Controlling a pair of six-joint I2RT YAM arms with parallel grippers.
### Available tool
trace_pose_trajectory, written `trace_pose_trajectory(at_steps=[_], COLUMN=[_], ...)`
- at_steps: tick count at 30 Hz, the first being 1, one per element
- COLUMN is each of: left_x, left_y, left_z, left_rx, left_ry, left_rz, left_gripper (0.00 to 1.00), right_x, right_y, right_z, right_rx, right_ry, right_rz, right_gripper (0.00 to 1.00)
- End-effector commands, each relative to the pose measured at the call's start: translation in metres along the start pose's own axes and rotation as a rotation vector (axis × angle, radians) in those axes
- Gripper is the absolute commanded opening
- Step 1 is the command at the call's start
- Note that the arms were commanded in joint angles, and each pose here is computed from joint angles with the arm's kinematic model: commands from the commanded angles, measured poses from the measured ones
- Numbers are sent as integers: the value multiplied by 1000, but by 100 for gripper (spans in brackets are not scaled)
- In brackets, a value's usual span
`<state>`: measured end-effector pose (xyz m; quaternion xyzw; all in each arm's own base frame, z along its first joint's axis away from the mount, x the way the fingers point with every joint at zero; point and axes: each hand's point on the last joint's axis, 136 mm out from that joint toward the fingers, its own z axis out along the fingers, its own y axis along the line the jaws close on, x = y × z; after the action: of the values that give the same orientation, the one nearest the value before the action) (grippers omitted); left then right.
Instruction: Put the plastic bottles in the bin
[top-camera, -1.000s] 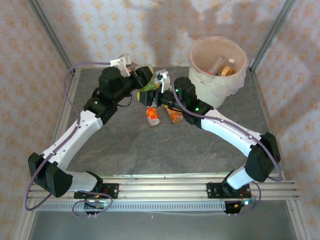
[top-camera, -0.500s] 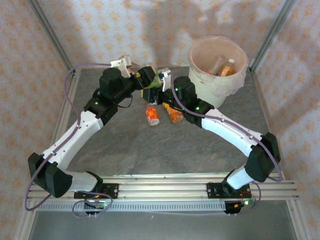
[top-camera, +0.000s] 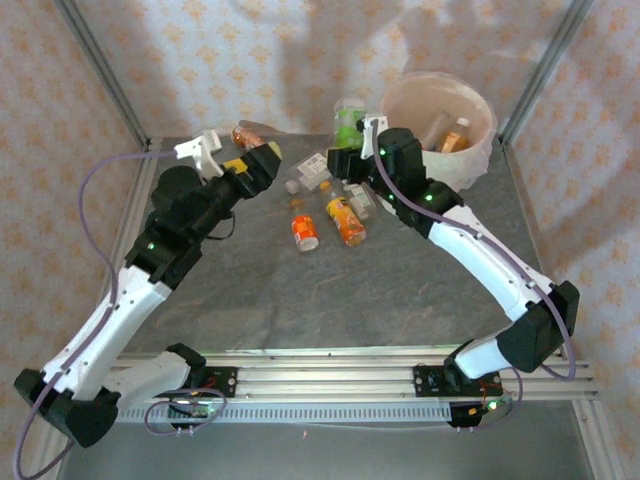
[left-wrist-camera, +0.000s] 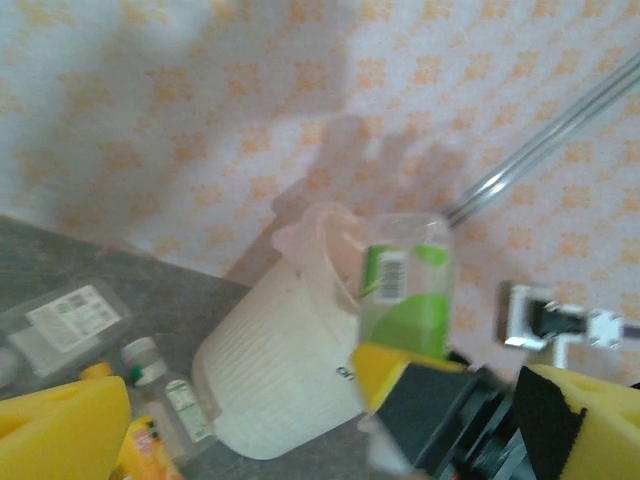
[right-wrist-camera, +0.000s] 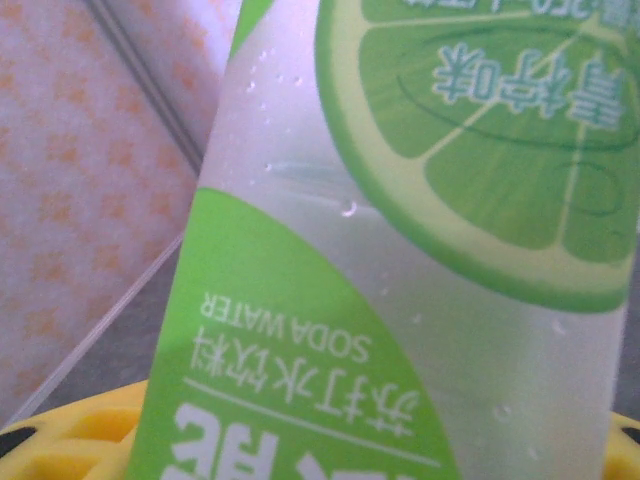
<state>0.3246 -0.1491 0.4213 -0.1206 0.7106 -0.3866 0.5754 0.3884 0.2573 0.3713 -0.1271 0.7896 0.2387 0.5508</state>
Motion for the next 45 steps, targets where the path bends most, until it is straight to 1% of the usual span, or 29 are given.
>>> trace_pose_trajectory(at_steps=[1,3,6,9,14,20,25,27,29,34,36,37,41,45], left_x=[4,7,13,22,41,55,66,69,71,70,69,70,75,77], left_y=[35,52,81,104,122,139,146,147,147,151,152,153,160,161], left_z=[-23,-36,-52,-61,-57,-50,-43,-40,-38,-39,-41,-41,-42,-42], left_rx=[-167,-237,-362,-453,-502,-547,-566,-564,-568,-587,-593,-599,-613,-613], left_ry=[-13,-21,-35,-30,15,26,57,73,83,77,70,68,71,82], left_rz=[47,59,66,67,58,24,7,3,2,5,6,4,-4,-8], left_gripper=[100,100,100,100,100,100,100,100,100,100,100,100,100,100], right_x=[-34,-44,-55,-61,-67,-52,-32,-31,-33,-37,-40,-43,-52,-59], right_y=[-16,-29,-51,-75,-114,-155,-189,-195,-201,-232,-233,-234,-248,-260], right_z=[-23,-28,-33,-39,-55,-65,-52,-43,-34,-13,-5,-2,10,26], right_rx=[78,109,156,221,310,353,330,317,322,434,432,429,470,481], right_ry=[-70,-91,-111,-120,-107,20,135,179,198,225,220,200,95,10], right_rz=[-66,-57,-33,-10,17,34,70,81,100,309,386,418,552,649], right_gripper=[40,39,35,34,34,33,33,34,36,38,41,41,50,48])
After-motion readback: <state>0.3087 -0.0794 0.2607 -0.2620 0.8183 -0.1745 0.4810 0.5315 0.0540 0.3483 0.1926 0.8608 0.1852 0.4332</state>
